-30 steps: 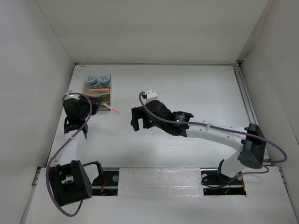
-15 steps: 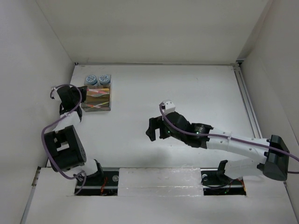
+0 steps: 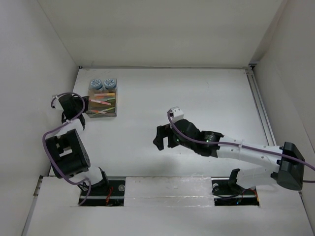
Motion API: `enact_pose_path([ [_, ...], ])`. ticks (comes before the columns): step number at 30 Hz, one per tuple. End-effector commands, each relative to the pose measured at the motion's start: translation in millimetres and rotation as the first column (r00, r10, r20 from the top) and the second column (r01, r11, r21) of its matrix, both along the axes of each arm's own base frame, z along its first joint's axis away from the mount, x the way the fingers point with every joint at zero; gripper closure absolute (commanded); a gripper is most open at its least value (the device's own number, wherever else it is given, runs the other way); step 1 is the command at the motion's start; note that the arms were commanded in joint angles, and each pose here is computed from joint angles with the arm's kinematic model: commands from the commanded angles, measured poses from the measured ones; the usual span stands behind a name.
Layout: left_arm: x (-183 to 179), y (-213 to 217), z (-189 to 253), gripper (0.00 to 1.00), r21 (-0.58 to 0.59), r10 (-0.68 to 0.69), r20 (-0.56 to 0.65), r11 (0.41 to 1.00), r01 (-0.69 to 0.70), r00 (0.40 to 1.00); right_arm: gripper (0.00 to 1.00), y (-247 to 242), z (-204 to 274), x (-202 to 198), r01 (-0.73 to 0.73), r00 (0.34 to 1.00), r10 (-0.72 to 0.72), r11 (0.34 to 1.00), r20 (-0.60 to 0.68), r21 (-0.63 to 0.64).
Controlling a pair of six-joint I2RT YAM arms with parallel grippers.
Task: Sort the stationery into containers
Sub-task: Place the pen in the storage box.
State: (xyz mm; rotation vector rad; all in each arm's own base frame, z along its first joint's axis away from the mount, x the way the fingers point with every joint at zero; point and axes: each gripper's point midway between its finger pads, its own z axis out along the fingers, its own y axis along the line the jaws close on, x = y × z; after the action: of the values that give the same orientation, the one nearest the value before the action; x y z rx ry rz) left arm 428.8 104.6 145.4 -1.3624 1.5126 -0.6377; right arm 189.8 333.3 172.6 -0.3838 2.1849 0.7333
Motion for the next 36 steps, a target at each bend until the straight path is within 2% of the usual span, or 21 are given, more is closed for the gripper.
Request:
enact_pose_path([
  [1, 4.4, -0.3, 11.1, 1.0, 0.052, -0.002, 0.027, 0.999, 0.0, 1.0, 0.01, 6.4, 9.5, 0.9, -0.014, 1.0, 0.013, 0.998, 0.021, 0.058],
  [4, 0.9, 0.3, 2.0, 1.0, 0.058, 0.02, 0.007, 0.998, -0.021, 1.0, 0.01, 2.8, 12.2, 0.6, -0.002, 1.0, 0.0, 0.998, 0.023, 0.07],
  [6, -1.3, -0.7, 9.2, 1.0, 0.061, 0.023, 0.042, 0.998, -0.026, 0.999, 0.01, 0.1, 17.2, -0.8, -0.002, 1.0, 0.0, 0.997, 0.028, 0.078],
  [11, -9.5, 5.3, -7.0, 1.0, 0.055, 0.071, -0.022, 0.996, -0.07, 0.997, 0.01, -4.0, 20.7, -1.0, 0.005, 0.999, -0.008, 0.996, 0.037, 0.087],
  [13, -10.1, 7.7, -7.6, 1.0, 0.053, 0.089, -0.012, 0.995, -0.089, 0.996, 0.01, -4.0, 20.7, -1.0, 0.005, 0.999, -0.008, 0.996, 0.037, 0.087],
  [21, -6.6, 7.0, -21.8, 0.99, 0.04, 0.079, -0.045, 0.996, -0.078, 0.996, 0.01, -5.4, 16.5, -1.7, 0.005, 0.999, -0.008, 0.997, 0.033, 0.079],
  [25, -6.9, 9.2, -22.0, 0.88, 0.045, 0.091, -0.046, 0.995, -0.089, 0.995, 0.01, -4.7, 12.7, -1.4, 0.006, 1.0, -0.008, 0.998, 0.028, 0.069],
  [28, -6.9, 9.2, -22.0, 0.85, 0.045, 0.091, -0.046, 0.995, -0.089, 0.995, 0.01, -4.1, 9.4, -1.1, 0.006, 1.0, -0.007, 0.998, 0.024, 0.061],
  [32, -4.9, 6.2, -22.8, 0.76, 0.038, 0.072, -0.041, 0.997, -0.071, 0.997, 0.01, -4.1, 9.4, -1.1, 0.006, 1.0, -0.007, 0.998, 0.024, 0.061],
  [36, -2.2, 3.8, -17.8, 0.61, 0.036, 0.056, -0.019, 0.998, -0.055, 0.998, 0.01, -5.6, 5.2, -1.8, 0.006, 1.0, -0.007, 0.999, 0.02, 0.053],
])
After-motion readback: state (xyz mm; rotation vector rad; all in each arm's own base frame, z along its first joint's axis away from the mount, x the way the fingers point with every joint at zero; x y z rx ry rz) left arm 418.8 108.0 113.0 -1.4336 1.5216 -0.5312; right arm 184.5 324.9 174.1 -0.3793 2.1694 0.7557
